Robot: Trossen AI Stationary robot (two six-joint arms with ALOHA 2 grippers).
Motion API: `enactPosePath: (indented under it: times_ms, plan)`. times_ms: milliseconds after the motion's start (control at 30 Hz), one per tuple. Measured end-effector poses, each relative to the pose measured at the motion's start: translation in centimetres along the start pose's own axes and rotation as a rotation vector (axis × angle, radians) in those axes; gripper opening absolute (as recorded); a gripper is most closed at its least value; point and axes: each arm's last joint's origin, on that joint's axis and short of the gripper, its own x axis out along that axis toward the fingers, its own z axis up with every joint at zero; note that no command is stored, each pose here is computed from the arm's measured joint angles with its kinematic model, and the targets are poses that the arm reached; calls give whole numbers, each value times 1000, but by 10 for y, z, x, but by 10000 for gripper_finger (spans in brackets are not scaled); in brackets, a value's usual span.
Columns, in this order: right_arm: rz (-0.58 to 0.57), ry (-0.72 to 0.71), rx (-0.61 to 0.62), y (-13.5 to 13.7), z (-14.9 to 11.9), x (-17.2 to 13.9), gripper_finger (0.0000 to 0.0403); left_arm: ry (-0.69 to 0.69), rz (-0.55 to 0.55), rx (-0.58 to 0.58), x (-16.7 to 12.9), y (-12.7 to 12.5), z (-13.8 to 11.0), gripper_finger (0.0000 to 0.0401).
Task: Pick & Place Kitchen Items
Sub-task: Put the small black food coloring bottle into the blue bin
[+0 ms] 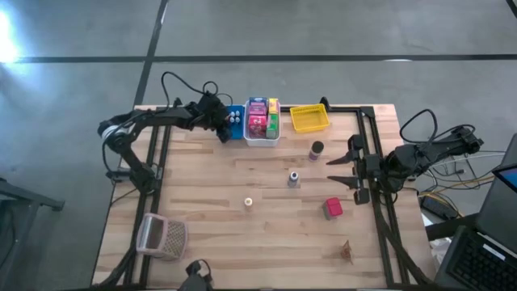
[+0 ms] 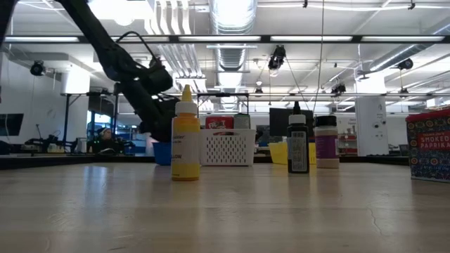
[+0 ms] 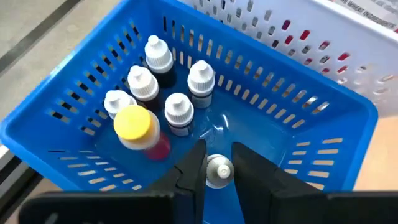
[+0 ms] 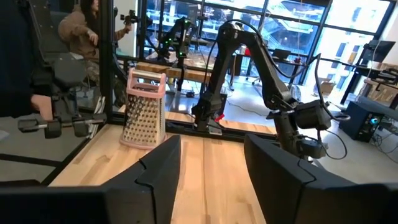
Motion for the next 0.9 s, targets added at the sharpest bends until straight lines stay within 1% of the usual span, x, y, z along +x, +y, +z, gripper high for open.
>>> enactPosePath:
  times_ms: [333,900]
  plan:
    - [0,1,11,0,0,0,193,-10,3,-6,5,2,7,73]
    - [0,2,11,0,0,0,212,12,0,-15,7,2,5,73]
